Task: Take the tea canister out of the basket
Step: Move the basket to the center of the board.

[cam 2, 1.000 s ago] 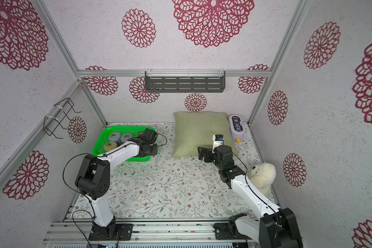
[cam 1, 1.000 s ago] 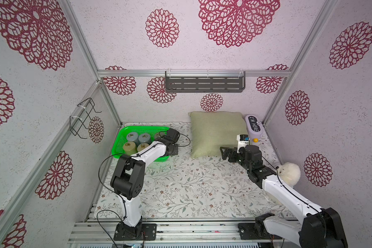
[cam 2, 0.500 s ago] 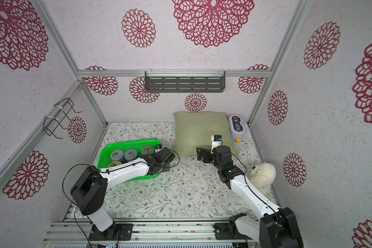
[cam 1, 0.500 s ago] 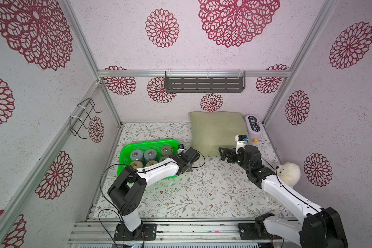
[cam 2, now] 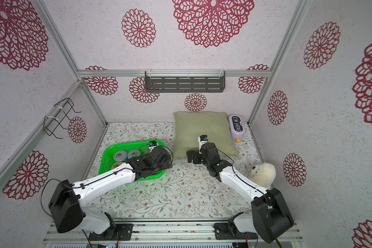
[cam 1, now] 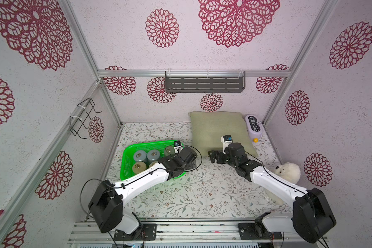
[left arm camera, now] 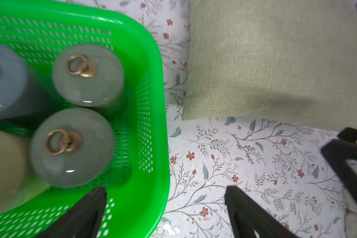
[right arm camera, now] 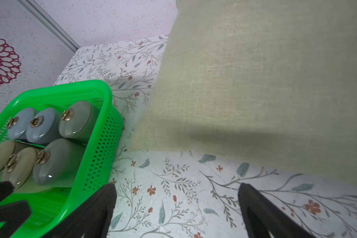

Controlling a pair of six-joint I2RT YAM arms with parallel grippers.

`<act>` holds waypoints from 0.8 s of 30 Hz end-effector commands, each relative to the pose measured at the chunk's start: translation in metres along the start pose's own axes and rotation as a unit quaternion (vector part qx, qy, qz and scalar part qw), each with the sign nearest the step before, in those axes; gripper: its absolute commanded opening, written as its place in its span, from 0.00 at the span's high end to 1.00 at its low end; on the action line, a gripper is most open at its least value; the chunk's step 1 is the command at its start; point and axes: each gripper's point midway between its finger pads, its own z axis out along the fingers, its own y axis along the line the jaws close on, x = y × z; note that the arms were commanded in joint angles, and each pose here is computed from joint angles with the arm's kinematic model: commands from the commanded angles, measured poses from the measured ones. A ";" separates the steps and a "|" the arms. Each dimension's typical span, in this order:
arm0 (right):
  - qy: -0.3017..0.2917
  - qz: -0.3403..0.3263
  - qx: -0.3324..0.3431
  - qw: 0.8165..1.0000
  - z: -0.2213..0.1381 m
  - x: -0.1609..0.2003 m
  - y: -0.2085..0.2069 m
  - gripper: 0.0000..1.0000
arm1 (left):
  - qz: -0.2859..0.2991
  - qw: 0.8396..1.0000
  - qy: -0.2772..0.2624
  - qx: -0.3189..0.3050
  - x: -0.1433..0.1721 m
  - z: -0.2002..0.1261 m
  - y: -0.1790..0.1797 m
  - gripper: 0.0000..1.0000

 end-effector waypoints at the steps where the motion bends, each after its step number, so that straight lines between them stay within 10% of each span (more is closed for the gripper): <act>1: 0.004 -0.030 0.000 1.000 0.003 -0.009 0.030 0.02 | 0.002 0.997 -0.034 -0.064 -0.009 -0.021 0.044 0.03; 11: 0.083 -0.039 -0.022 0.996 0.071 0.030 0.109 0.41 | -0.065 0.990 -0.096 -0.075 -0.012 -0.067 0.123 0.03; 19: 0.103 -0.039 -0.003 0.994 0.110 0.038 0.133 0.44 | -0.101 0.986 -0.128 -0.039 -0.007 -0.087 0.149 0.03; 24: 0.115 -0.041 0.025 0.992 0.123 0.049 0.133 0.67 | -0.106 0.984 -0.137 -0.034 -0.005 -0.092 0.157 0.02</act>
